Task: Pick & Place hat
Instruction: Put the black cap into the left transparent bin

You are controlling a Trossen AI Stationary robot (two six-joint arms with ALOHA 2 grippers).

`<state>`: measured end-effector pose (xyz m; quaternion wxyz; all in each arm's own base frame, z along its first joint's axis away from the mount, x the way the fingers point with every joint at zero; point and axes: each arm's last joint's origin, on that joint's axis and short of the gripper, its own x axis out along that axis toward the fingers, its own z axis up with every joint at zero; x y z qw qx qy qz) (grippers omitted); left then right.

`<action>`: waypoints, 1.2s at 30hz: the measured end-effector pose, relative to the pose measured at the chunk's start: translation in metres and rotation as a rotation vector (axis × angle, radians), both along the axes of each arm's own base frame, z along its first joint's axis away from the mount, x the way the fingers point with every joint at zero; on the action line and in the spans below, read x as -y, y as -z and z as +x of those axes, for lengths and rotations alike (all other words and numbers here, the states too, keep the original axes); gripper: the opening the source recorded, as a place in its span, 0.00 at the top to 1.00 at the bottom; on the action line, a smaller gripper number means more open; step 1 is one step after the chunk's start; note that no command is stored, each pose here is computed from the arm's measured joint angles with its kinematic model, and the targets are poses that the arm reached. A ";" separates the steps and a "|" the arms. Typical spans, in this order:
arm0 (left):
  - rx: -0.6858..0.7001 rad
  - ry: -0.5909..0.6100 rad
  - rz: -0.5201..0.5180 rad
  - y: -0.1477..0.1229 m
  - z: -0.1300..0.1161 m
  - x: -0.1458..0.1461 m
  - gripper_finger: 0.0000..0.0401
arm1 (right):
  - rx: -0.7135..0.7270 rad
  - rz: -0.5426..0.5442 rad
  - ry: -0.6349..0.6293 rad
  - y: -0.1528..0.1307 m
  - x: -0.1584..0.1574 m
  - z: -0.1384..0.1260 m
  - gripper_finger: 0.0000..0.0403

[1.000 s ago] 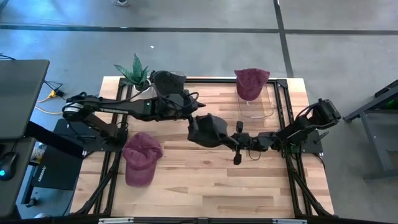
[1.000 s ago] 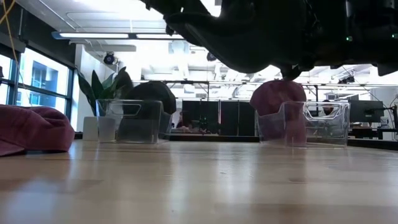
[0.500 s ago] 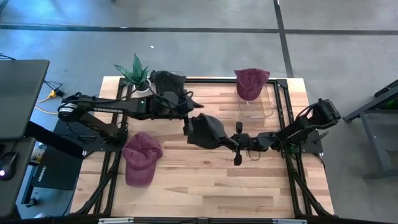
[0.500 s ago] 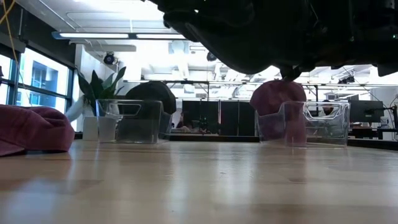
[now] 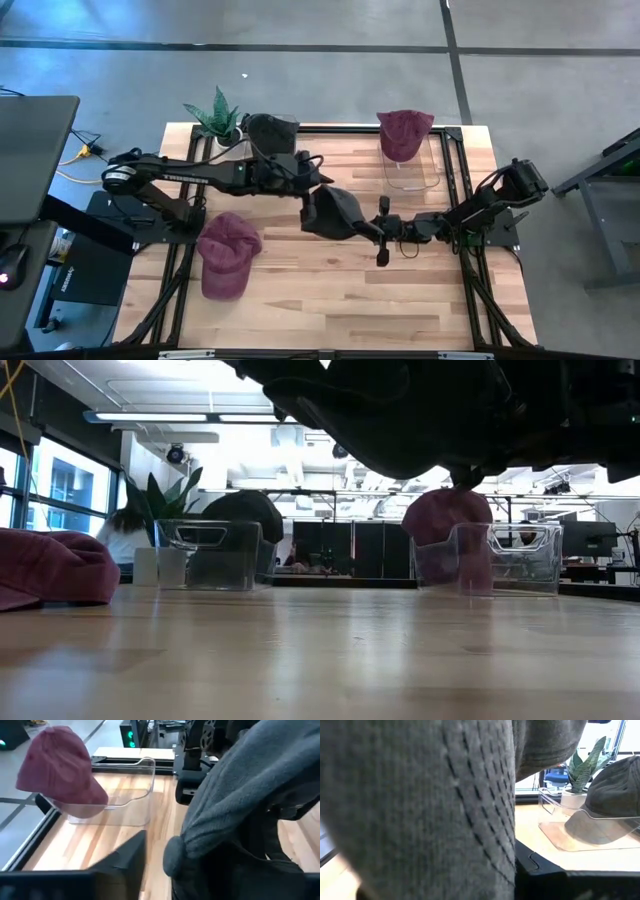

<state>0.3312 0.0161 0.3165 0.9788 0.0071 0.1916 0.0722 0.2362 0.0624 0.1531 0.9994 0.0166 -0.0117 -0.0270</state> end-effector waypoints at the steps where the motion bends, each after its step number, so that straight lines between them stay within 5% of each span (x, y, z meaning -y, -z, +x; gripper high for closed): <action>1: 0.005 -0.001 0.009 -0.001 0.000 0.000 0.67 | 0.000 0.001 0.001 0.000 0.000 0.000 0.95; 6: 0.019 0.032 0.032 -0.013 -0.010 0.001 0.96 | -0.025 0.018 0.001 0.003 0.000 0.000 0.96; 13: -0.093 0.031 0.002 -0.043 -0.024 0.002 0.96 | -0.064 0.045 0.028 0.006 0.001 0.000 0.88; 24: -0.343 -0.063 -0.001 -0.097 -0.063 0.000 0.99 | -0.197 0.091 0.034 0.015 -0.001 -0.005 0.49; 30: -0.425 -0.240 0.060 -0.136 -0.099 -0.009 0.99 | -0.228 0.114 0.045 0.017 0.000 -0.006 0.46; 36: -0.484 -0.375 0.008 -0.139 -0.115 -0.036 0.99 | -0.229 0.115 0.045 0.017 0.000 -0.006 0.49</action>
